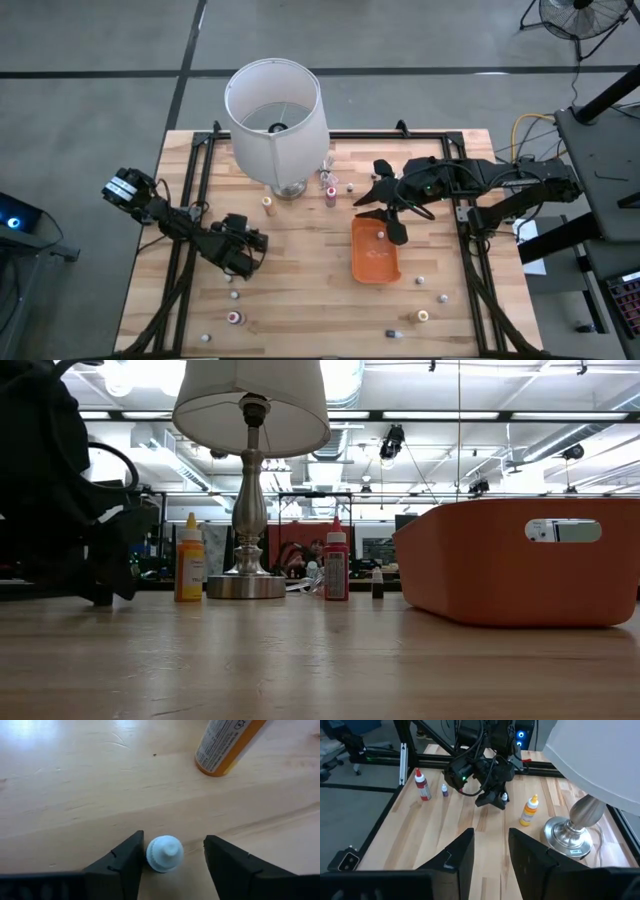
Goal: Pick & Place food coloring
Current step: Put the small food coloring bottle into the orange bin
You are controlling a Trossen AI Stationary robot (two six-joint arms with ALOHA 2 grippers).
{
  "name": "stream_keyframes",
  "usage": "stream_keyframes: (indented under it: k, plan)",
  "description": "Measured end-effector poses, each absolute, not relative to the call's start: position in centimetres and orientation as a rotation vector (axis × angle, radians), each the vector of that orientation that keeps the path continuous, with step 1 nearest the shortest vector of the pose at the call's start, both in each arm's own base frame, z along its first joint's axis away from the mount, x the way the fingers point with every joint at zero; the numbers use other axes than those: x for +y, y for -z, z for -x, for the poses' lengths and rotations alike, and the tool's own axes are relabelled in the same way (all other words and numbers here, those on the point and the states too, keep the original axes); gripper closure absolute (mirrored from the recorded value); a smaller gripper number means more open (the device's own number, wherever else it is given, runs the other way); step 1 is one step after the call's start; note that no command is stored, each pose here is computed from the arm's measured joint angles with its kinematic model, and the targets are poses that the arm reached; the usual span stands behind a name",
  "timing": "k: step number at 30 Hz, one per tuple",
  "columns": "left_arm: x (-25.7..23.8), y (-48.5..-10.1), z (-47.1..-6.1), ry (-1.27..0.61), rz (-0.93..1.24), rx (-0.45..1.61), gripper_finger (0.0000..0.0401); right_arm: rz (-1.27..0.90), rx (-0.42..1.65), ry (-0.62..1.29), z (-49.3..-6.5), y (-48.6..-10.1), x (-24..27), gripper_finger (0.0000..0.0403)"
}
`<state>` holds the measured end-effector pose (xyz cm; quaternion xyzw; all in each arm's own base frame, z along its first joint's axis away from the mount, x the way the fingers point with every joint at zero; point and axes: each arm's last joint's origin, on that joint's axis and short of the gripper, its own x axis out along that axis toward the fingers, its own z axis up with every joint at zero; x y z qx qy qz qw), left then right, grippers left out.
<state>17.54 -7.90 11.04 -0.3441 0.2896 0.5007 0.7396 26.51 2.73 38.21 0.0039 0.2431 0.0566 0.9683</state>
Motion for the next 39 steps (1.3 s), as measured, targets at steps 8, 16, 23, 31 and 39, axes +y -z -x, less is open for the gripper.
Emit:
stream_keyframes:
  k: [8, 16, 23, 31, 39]
  plan:
    - [-7.9, -11.0, -17.6, -1.113, 0.794, 0.62, 0.0285, -0.008, 0.489, -0.115, -26.5, -38.2, 2.7, 0.0294]
    - [-8.1, -11.4, -17.8, -1.117, 0.811, 0.636, 0.0338, -0.008, 0.489, -0.115, -26.5, -38.2, 2.7, 0.0304]
    - [-9.2, -13.3, -19.2, -1.045, 0.811, 0.733, 0.0354, -0.041, 0.491, -0.107, -26.5, -38.2, 2.7, 0.0312]
    - [-10.6, -18.0, -21.7, -0.854, 0.68, 0.789, 0.0354, -0.117, 0.501, -0.147, -26.5, -38.3, 2.9, 0.0298]
    - [-12.4, -24.5, -24.4, -0.609, 0.603, 0.843, 0.0354, -0.135, 0.451, -0.235, -26.2, -40.1, 3.2, 0.0253]
